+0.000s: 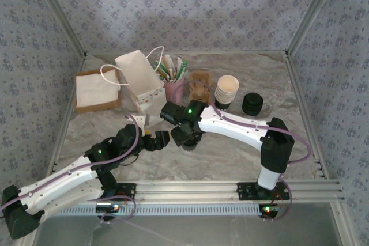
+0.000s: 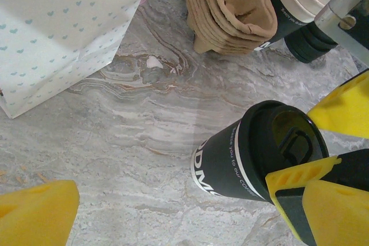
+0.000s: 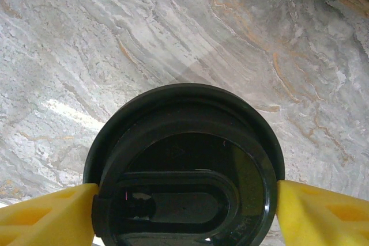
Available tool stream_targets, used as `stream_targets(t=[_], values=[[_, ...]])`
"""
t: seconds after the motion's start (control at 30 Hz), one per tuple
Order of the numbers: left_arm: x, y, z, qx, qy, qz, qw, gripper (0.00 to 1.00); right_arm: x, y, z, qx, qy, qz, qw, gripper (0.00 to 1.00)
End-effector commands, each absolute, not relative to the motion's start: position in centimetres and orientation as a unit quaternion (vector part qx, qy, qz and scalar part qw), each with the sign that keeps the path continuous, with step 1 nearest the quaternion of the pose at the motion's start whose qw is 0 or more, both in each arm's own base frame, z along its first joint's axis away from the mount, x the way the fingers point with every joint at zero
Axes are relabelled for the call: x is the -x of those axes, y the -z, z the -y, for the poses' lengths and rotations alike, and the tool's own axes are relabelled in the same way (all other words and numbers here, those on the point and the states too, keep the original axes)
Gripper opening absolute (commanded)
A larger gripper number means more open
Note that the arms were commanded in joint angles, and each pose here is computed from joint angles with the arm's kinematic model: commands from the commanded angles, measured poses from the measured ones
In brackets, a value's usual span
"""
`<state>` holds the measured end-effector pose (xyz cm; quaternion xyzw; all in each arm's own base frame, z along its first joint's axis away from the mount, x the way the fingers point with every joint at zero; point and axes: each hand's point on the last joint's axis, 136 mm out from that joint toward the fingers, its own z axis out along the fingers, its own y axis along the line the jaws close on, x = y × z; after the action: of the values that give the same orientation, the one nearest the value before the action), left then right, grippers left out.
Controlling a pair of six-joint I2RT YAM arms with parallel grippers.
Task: Pack the takeout coffee
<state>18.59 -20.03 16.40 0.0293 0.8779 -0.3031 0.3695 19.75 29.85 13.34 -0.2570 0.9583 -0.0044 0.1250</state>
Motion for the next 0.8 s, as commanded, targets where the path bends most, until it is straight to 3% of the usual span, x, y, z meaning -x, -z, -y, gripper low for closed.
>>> stream_targets(t=[0.0, 0.4, 0.77], values=[[-18.8, -16.6, 19.7, -0.020, 0.301, -0.876, 0.375, 0.99, -19.2, -13.8, -28.7, 0.250, 0.015, -0.960, 0.123, 0.80], [-18.9, -16.6, 20.0, -0.024, 0.304, -0.876, 0.374, 0.99, -20.0, -14.4, -23.0, 0.197, 0.060, -0.969, 0.137, 0.79], [-19.1, -16.8, 20.5, -0.029, 0.307, -0.875, 0.372, 1.00, -20.3, -13.3, -11.4, 0.051, 0.069, -0.989, 0.124, 0.78]])
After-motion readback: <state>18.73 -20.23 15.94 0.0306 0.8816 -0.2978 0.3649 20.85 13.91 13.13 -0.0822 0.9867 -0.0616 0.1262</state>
